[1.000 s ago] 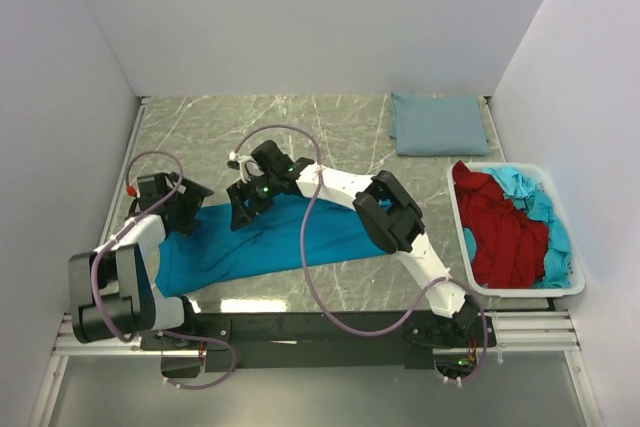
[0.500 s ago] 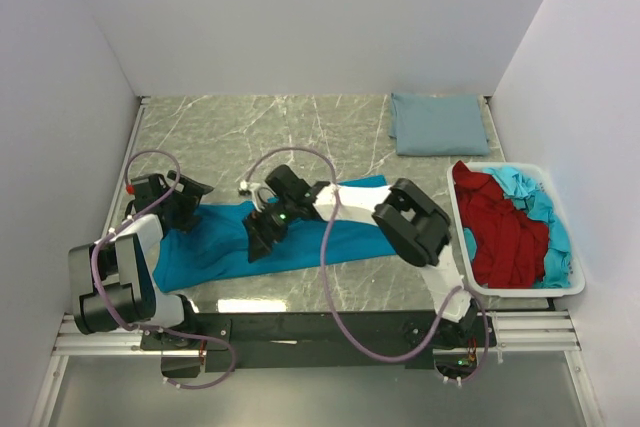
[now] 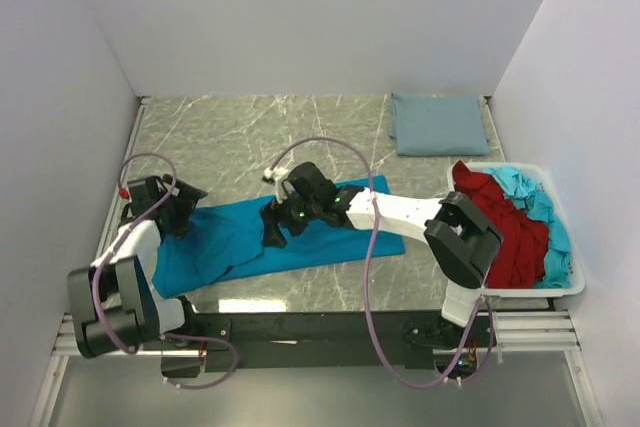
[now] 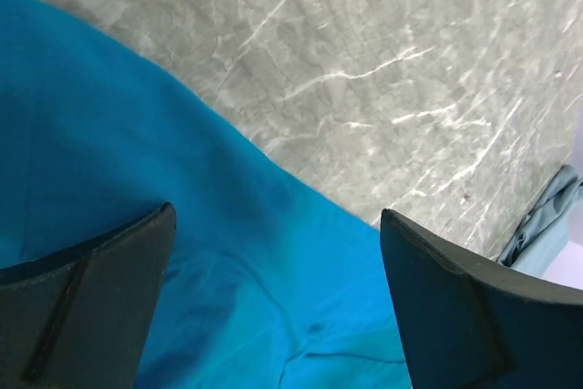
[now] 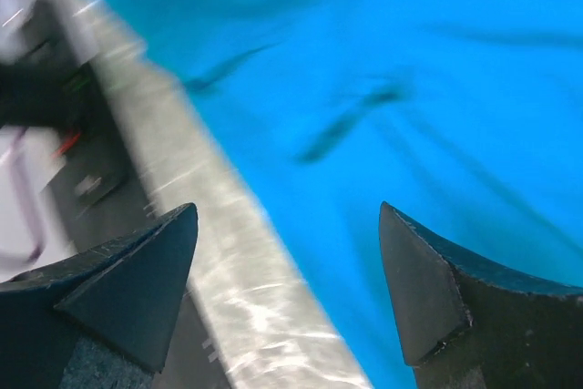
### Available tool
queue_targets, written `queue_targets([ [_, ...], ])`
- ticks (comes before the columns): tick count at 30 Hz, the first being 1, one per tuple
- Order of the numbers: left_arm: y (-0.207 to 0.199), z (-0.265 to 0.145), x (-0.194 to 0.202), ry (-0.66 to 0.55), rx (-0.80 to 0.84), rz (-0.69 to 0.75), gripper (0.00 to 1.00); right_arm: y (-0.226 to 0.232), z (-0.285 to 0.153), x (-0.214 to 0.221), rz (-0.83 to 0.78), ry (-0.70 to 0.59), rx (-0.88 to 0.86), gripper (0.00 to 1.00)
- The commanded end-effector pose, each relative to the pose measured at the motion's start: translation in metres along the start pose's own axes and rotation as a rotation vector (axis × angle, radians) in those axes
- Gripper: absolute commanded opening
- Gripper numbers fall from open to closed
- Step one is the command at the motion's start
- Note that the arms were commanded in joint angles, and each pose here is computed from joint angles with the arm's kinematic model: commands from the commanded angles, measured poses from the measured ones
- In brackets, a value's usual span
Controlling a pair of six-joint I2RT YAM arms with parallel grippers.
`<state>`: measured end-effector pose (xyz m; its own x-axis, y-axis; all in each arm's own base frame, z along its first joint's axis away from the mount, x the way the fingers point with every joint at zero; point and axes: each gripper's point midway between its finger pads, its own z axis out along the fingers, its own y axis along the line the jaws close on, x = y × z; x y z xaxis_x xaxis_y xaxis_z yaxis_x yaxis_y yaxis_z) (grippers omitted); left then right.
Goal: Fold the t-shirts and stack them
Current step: Fold the tshirt
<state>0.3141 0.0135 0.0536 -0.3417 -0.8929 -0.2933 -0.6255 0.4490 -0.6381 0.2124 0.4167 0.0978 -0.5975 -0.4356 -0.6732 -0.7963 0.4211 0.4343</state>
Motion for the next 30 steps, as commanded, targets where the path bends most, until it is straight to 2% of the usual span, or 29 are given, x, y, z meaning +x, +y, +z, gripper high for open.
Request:
queue_targets([
  [1, 0.0, -0.021, -0.007, -0.064, -0.014, -0.005, 0.99, -0.069, -0.035, -0.034, 0.14, -0.113, 0.304, 0.87],
  [4, -0.001, -0.036, -0.009, -0.097, -0.011, -0.015, 1.0, -0.106, -0.056, -0.029, 0.254, -0.131, 0.375, 0.88],
  [5, -0.002, -0.039, -0.008, -0.099, -0.004, -0.018, 0.99, -0.132, -0.069, -0.024, 0.325, -0.142, 0.429, 0.88],
  [7, -0.005, -0.043, 0.001, -0.078, 0.027, -0.015, 0.99, -0.156, -0.078, -0.015, 0.396, -0.134, 0.477, 0.88],
  [11, 0.005, -0.033, 0.022, -0.015, 0.04, -0.027, 0.99, -0.208, -0.103, -0.002, 0.522, -0.143, 0.557, 0.89],
  [15, 0.013, -0.018, 0.033, 0.033, 0.021, -0.021, 0.99, -0.238, -0.106, 0.015, 0.589, -0.095, 0.604, 0.89],
  [19, 0.015, 0.006, 0.026, 0.04, -0.011, -0.027, 1.0, -0.246, -0.107, 0.03, 0.637, -0.074, 0.592, 0.89],
  [21, -0.001, 0.017, 0.012, 0.008, 0.033, -0.018, 0.99, -0.245, -0.109, 0.044, 0.652, -0.055, 0.596, 0.89],
  [22, 0.005, 0.029, 0.015, 0.034, 0.005, -0.028, 0.99, -0.245, -0.109, 0.049, 0.66, -0.054, 0.598, 0.89],
  [25, -0.017, 0.063, 0.006, 0.071, 0.034, -0.012, 0.99, -0.23, -0.11, 0.089, 0.714, 0.015, 0.588, 0.89],
  [26, -0.047, 0.073, -0.01, 0.051, 0.085, 0.005, 0.99, -0.224, -0.11, 0.098, 0.732, 0.028, 0.579, 0.89],
  [27, -0.047, 0.096, 0.002, 0.102, 0.064, 0.021, 0.99, -0.214, -0.114, 0.098, 0.731, 0.016, 0.565, 0.89],
  [28, -0.063, 0.108, 0.002, 0.118, 0.089, 0.042, 0.99, -0.207, -0.115, 0.104, 0.739, 0.014, 0.553, 0.89],
  [29, -0.115, 0.12, -0.005, 0.105, 0.166, 0.102, 1.0, -0.193, -0.115, 0.13, 0.756, 0.063, 0.545, 0.89],
  [30, -0.111, 0.149, 0.007, 0.146, 0.121, 0.128, 0.99, -0.18, -0.12, 0.129, 0.73, 0.047, 0.535, 0.89],
])
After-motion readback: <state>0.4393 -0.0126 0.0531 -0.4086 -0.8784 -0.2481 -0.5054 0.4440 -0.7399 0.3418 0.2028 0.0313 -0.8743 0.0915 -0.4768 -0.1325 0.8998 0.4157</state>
